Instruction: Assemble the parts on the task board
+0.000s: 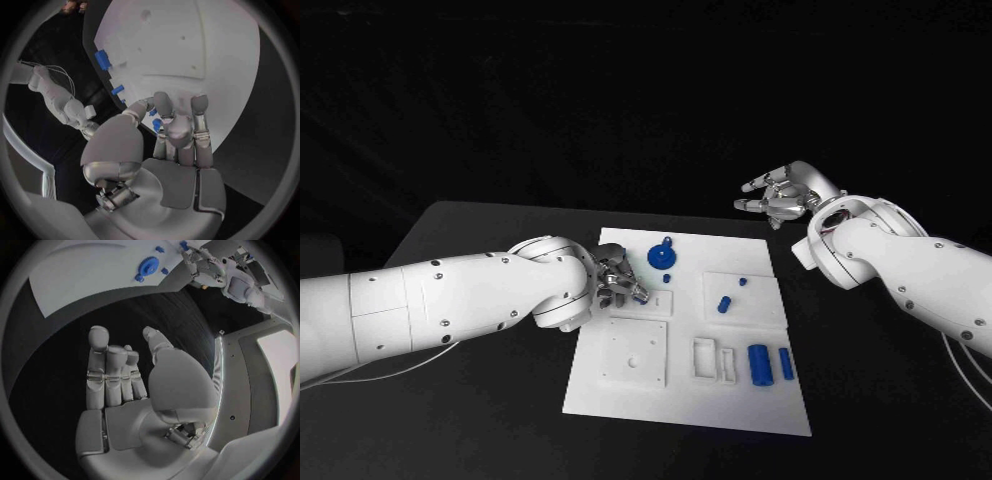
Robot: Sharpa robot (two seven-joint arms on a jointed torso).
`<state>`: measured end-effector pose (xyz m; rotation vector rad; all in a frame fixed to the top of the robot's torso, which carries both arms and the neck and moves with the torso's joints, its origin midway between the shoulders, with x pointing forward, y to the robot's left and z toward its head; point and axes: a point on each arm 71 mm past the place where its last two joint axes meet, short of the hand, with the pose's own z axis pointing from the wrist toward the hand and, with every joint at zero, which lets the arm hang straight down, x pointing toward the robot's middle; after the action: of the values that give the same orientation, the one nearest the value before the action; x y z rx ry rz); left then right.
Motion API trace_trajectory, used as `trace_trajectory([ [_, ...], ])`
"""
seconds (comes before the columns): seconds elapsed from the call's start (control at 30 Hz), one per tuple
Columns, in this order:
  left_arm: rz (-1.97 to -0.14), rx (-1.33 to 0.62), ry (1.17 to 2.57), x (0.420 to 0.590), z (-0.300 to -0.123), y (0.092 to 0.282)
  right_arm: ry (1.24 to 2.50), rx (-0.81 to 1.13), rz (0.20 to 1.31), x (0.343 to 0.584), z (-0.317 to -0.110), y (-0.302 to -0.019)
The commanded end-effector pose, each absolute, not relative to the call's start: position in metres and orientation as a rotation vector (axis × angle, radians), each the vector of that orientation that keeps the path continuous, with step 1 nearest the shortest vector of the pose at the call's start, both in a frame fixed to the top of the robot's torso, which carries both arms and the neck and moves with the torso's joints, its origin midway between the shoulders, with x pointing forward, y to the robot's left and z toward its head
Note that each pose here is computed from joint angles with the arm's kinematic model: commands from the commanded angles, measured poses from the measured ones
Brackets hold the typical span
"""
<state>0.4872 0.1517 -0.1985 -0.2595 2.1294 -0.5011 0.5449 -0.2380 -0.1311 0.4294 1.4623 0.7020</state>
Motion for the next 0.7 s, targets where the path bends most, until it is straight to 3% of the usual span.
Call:
trace_trajectory([
  [0.03,-0.466,-0.236,2.16,0.4859,-0.2029,0.1528,1.48,0.426,0.705,0.5449,-0.1318,-0.2364],
  [0.7,-0.433,-0.214,2.195,0.4848,-0.2051,0.1548,1.494,0.431,0.703,0.545,-0.1329,-0.2353],
])
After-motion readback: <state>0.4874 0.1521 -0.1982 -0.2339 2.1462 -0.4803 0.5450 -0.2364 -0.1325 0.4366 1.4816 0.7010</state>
